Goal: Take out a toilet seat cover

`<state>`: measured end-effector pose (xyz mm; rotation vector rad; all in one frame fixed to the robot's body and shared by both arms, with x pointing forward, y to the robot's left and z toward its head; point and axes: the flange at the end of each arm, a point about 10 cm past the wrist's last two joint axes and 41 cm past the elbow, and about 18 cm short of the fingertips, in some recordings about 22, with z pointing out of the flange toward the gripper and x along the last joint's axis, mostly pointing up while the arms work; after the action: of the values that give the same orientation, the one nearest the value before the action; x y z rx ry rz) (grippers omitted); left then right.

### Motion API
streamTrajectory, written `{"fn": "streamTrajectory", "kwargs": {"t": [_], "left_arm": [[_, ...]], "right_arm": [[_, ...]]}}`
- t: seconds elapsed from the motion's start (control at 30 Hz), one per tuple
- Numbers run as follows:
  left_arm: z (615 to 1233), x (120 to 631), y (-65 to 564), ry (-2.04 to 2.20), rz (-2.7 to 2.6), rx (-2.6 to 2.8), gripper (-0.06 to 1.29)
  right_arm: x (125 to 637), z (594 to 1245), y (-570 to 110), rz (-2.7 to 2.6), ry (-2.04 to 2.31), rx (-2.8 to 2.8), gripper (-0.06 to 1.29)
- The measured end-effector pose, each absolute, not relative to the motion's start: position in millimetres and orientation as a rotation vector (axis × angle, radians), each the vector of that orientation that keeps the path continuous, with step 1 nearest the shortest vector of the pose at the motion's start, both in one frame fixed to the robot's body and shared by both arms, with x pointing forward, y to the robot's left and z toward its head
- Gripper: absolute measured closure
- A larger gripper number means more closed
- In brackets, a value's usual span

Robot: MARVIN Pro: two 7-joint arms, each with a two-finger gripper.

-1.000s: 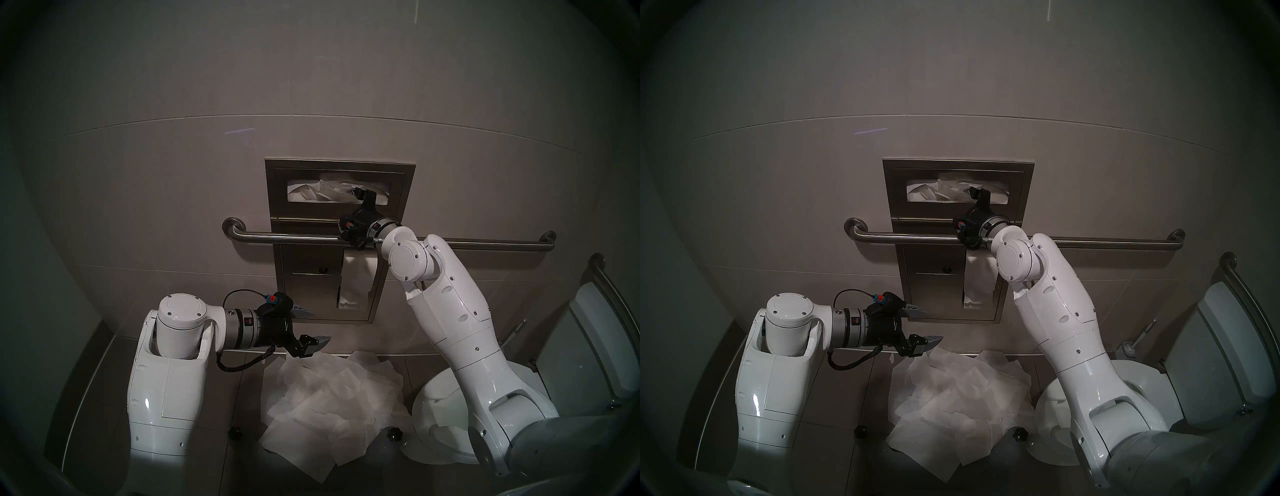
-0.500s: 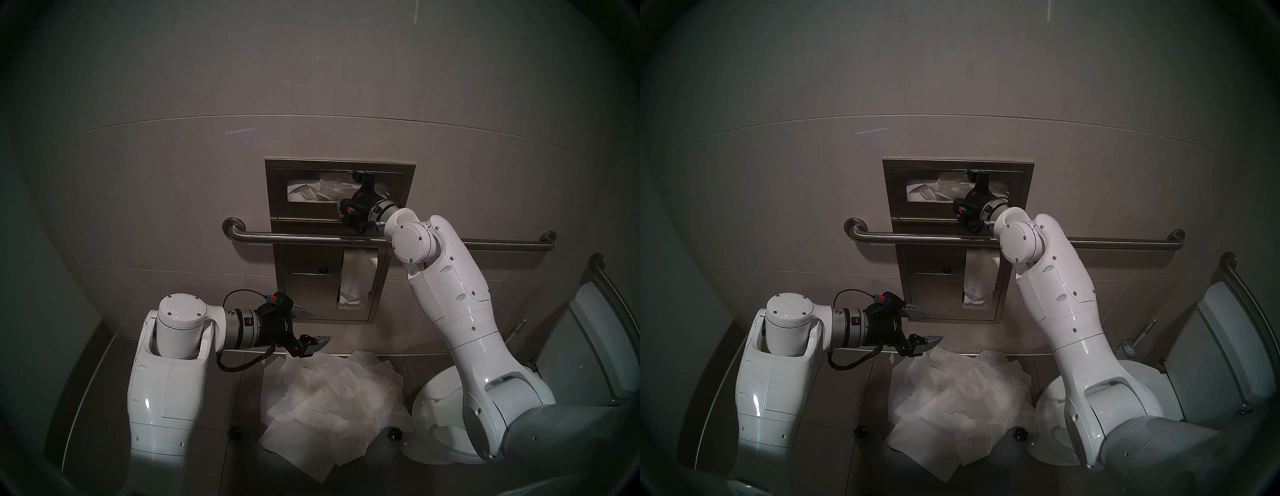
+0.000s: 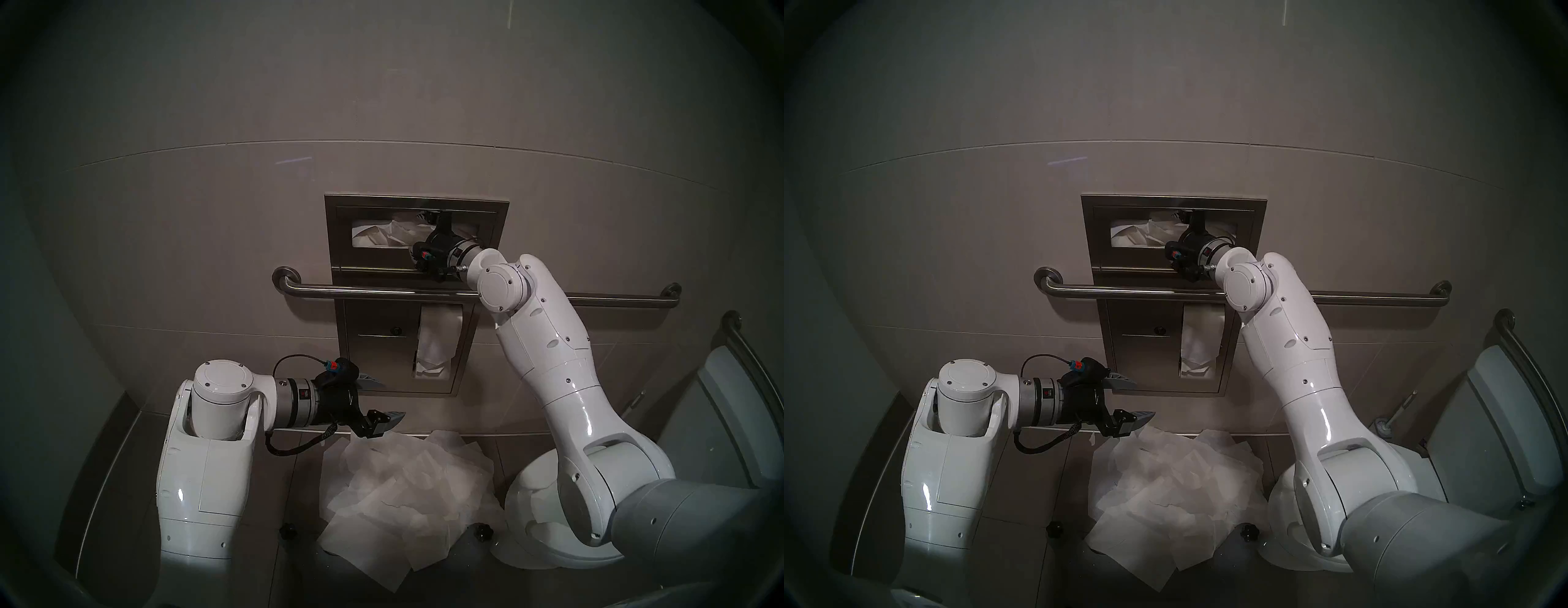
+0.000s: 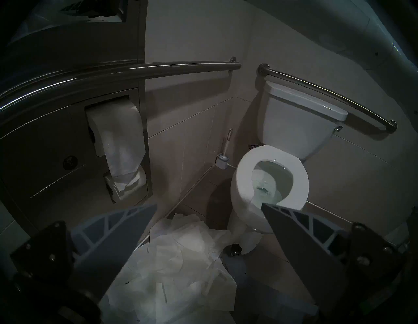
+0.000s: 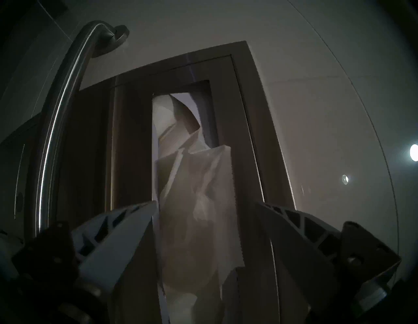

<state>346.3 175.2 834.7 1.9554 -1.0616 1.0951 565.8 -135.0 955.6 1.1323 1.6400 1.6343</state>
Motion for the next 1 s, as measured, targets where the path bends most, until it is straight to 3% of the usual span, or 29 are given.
{"fn": "streamTrajectory", "kwargs": {"t": [0.1, 0.23, 0.3, 0.33, 0.37, 0.4, 0.43, 0.67, 0.73, 1.0], "left_arm": [[834.7, 346.3, 175.2, -1.061, 1.095, 1.955, -0.03], [834.7, 346.3, 175.1, -1.061, 1.096, 1.956, -0.03], [834.7, 346.3, 175.1, -1.061, 1.096, 1.956, -0.03], [834.7, 346.3, 175.1, -1.06, 1.096, 1.956, -0.03], [834.7, 346.3, 175.1, -1.06, 1.096, 1.956, -0.03], [834.7, 346.3, 175.1, -1.06, 1.096, 1.956, -0.03], [834.8, 346.3, 175.1, -1.06, 1.096, 1.956, -0.03], [835.0, 346.4, 175.2, -1.059, 1.096, 1.957, -0.03], [835.0, 346.4, 175.2, -1.058, 1.097, 1.958, -0.03], [835.0, 346.5, 175.3, -1.055, 1.097, 1.96, -0.03]], "right_arm": [[570.6, 957.2, -135.8, 1.636, 1.65, 1.122, 0.02], [575.0, 962.6, -136.8, 1.645, 1.653, 1.102, 0.25], [577.7, 966.5, -137.0, 1.651, 1.654, 1.087, 0.52], [578.8, 967.9, -137.1, 1.654, 1.654, 1.081, 0.8], [579.7, 969.0, -137.2, 1.657, 1.654, 1.076, 0.91], [581.0, 970.6, -137.3, 1.662, 1.654, 1.069, 1.13], [581.7, 971.4, -137.5, 1.664, 1.654, 1.065, 1.19], [585.8, 974.7, -140.1, 1.687, 1.648, 1.04, 1.08], [586.8, 975.1, -141.5, 1.696, 1.641, 1.035, 1.27], [588.1, 975.0, -145.6, 1.716, 1.618, 1.031, 1.27]]}}
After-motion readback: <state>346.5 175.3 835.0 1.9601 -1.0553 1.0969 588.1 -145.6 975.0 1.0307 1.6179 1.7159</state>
